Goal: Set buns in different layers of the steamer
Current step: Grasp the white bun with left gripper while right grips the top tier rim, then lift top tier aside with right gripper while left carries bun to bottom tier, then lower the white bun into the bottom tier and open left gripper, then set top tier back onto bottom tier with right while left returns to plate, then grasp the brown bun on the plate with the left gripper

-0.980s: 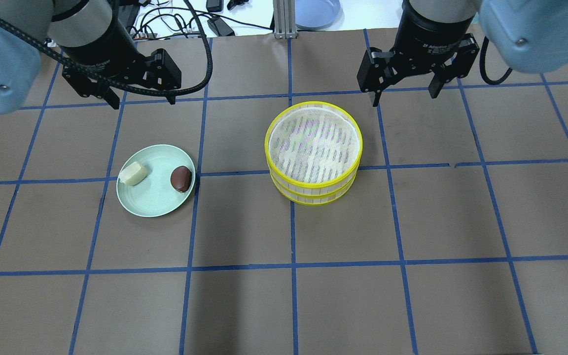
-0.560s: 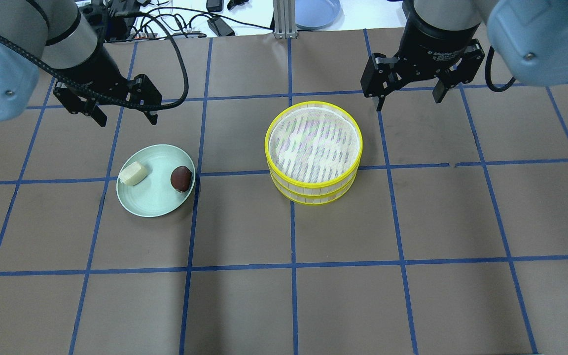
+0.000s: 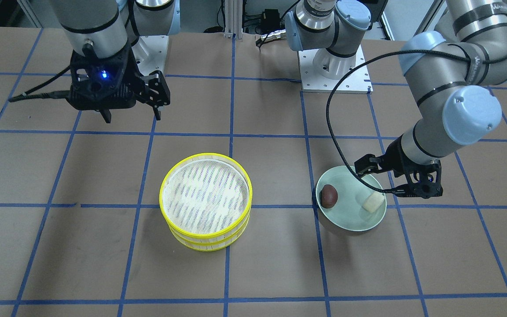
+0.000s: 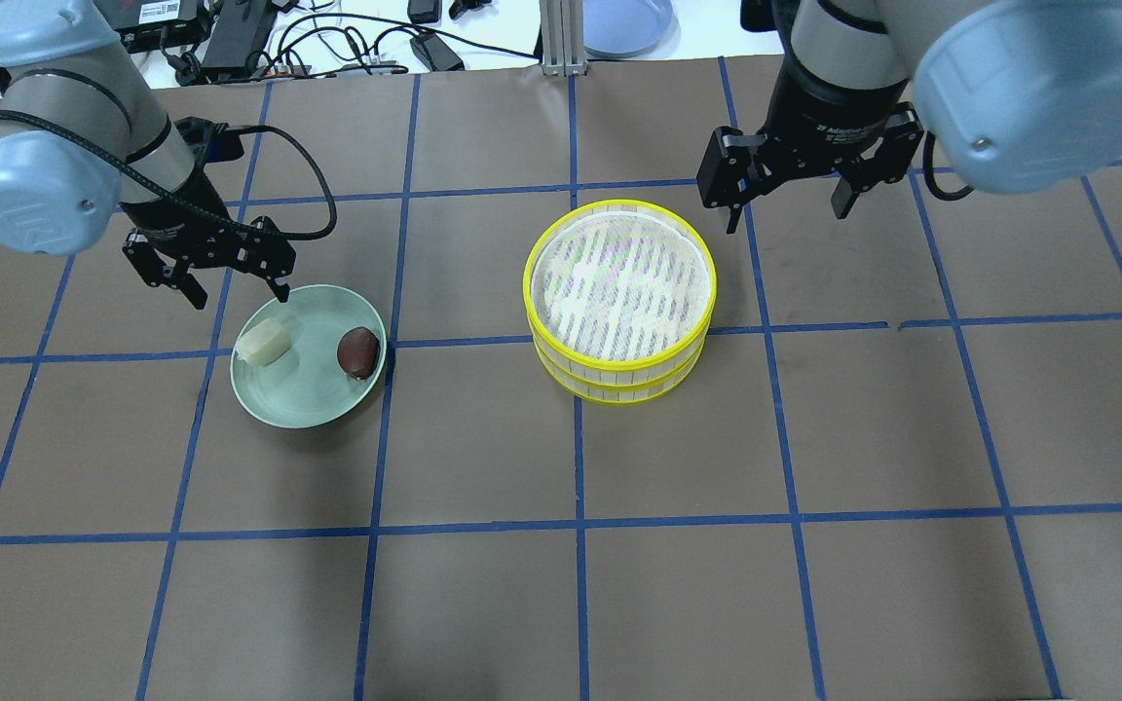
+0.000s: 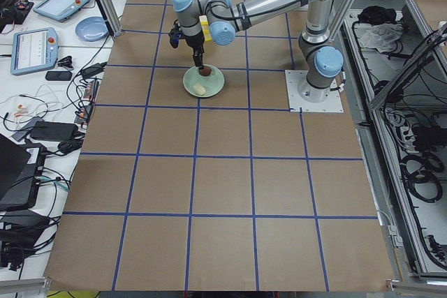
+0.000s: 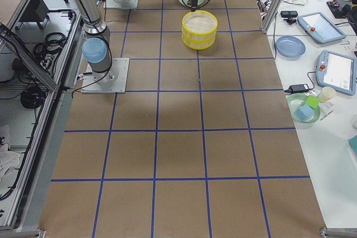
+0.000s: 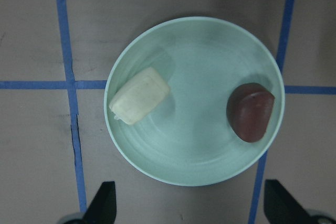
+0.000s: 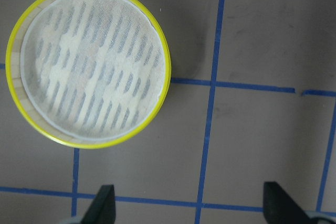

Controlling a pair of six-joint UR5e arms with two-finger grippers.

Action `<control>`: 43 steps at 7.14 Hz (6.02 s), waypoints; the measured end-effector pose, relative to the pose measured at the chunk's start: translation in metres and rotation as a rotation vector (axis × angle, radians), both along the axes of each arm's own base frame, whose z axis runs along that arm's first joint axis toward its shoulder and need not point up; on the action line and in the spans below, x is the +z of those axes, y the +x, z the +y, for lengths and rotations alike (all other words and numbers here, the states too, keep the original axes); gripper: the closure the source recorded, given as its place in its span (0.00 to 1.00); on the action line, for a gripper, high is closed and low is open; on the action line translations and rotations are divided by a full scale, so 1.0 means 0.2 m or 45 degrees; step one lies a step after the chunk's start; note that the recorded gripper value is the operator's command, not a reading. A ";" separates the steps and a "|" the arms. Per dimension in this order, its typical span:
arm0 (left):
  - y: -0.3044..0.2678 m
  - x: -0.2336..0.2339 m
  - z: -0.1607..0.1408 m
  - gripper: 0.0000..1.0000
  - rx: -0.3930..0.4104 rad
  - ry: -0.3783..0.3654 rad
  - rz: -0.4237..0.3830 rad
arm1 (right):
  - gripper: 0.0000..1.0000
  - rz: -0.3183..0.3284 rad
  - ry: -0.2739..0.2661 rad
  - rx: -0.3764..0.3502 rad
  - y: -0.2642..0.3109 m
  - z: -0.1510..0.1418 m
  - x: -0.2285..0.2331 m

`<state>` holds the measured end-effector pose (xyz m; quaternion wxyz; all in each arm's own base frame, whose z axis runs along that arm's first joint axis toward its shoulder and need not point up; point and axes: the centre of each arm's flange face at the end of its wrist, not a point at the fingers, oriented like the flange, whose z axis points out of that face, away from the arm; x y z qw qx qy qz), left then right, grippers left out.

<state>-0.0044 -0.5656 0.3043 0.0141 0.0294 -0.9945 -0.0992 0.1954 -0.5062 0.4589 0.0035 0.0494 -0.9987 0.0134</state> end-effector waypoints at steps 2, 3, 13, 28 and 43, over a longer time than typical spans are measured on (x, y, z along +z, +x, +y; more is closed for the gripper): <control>0.09 -0.25 -0.07 0.00 0.027 0.046 0.012 | 0.00 0.005 0.043 0.007 0.04 -0.15 -0.43; 0.10 -0.34 -0.09 0.00 0.023 0.036 0.010 | 0.00 0.011 0.099 0.003 0.05 -0.21 -0.63; 0.14 -0.53 -0.14 1.00 -0.062 -0.006 -0.024 | 1.00 0.014 0.070 -0.031 0.01 -0.33 -0.72; -2.00 -0.21 0.18 0.58 0.229 -0.258 -0.006 | 1.00 0.078 0.285 0.237 -1.47 -0.39 -0.65; -0.33 -0.22 -0.05 0.00 -0.024 -0.096 -0.095 | 1.00 0.082 0.181 -0.085 0.17 -0.28 -0.74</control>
